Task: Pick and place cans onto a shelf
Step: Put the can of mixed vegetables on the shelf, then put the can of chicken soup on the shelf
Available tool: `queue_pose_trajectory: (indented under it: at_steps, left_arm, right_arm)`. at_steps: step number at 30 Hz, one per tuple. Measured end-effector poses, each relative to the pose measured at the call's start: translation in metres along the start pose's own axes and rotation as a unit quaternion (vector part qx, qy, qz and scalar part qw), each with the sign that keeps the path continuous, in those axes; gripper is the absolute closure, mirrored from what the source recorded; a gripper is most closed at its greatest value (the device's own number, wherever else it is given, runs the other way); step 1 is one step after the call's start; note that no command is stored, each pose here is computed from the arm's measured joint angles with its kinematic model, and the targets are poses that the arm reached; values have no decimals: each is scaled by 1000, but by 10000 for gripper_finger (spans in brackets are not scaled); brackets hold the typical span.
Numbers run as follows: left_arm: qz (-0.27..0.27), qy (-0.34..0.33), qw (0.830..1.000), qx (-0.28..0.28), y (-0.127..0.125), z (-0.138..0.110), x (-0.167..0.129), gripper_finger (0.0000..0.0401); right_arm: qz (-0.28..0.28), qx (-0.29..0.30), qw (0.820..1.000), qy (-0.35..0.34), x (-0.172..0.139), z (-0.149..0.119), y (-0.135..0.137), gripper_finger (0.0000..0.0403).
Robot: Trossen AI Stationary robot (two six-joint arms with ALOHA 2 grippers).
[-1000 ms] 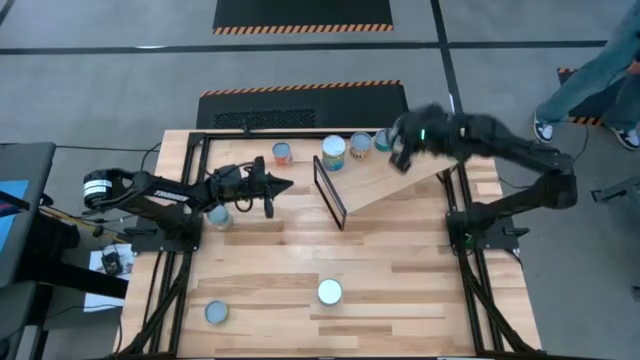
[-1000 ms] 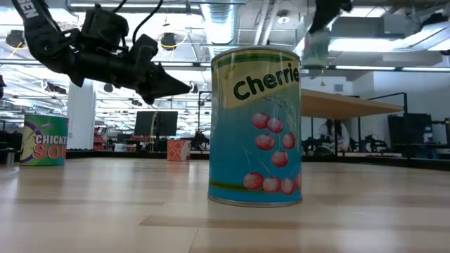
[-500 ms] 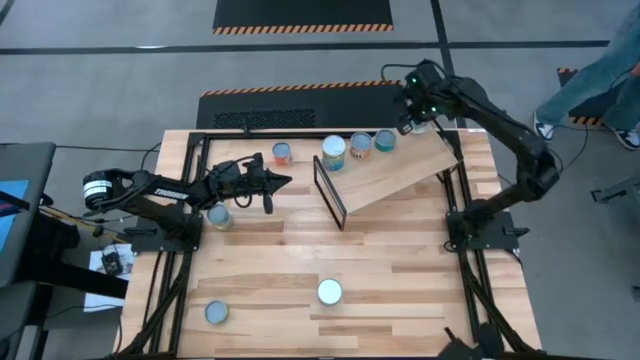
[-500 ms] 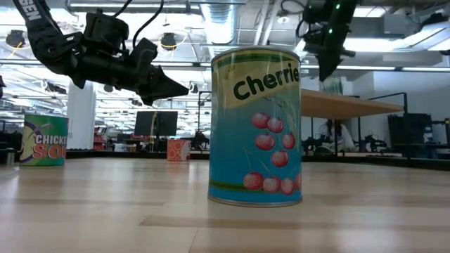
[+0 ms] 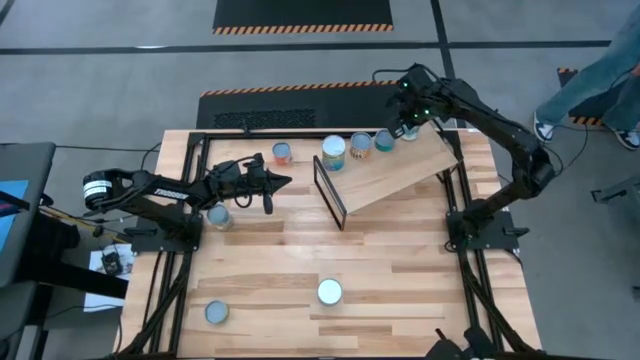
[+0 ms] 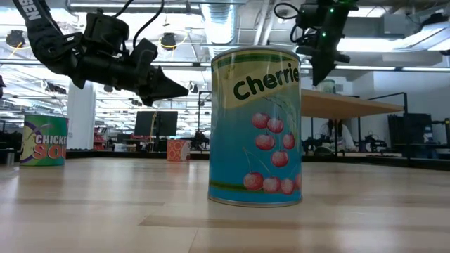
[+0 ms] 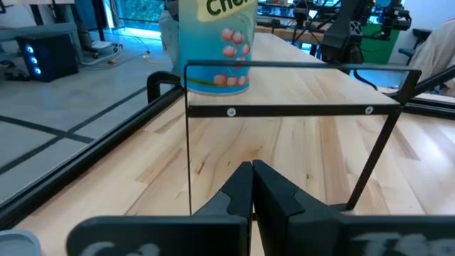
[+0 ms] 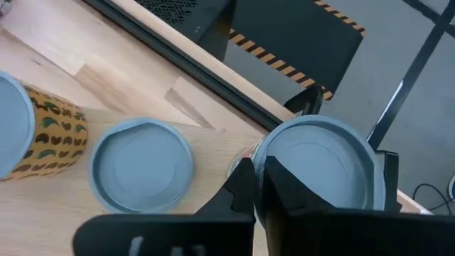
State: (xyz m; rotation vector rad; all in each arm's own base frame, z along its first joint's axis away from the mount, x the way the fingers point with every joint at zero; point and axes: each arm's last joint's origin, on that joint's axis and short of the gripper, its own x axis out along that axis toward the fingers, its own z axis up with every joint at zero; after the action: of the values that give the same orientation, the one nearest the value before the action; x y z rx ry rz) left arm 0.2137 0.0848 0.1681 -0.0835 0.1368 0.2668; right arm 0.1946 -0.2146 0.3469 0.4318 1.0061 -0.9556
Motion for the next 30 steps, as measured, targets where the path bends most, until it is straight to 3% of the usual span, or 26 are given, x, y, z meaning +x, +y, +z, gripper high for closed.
queue_pose_trajectory:
  at_steps: [11,16,23,27,30]
  left_arm:
    - [1,1,1000,0,0,0,0,401]
    - [2,4,1000,0,0,-1,0,401]
    - [2,4,1000,0,0,-1,0,401]
    - [-4,13,1000,-1,0,-2,0,401]
    - [-20,15,1000,-2,-1,-3,0,401]
  right_arm:
    - [-1,6,1000,9,0,-2,2,336]
    - [-47,-9,999,-1,-3,-3,8,290]
    - [-54,-54,996,-51,-34,-4,16,236]
    - [-37,-81,993,-82,-65,-14,20,247]
    - [-22,-109,988,-103,-82,-33,26,289]
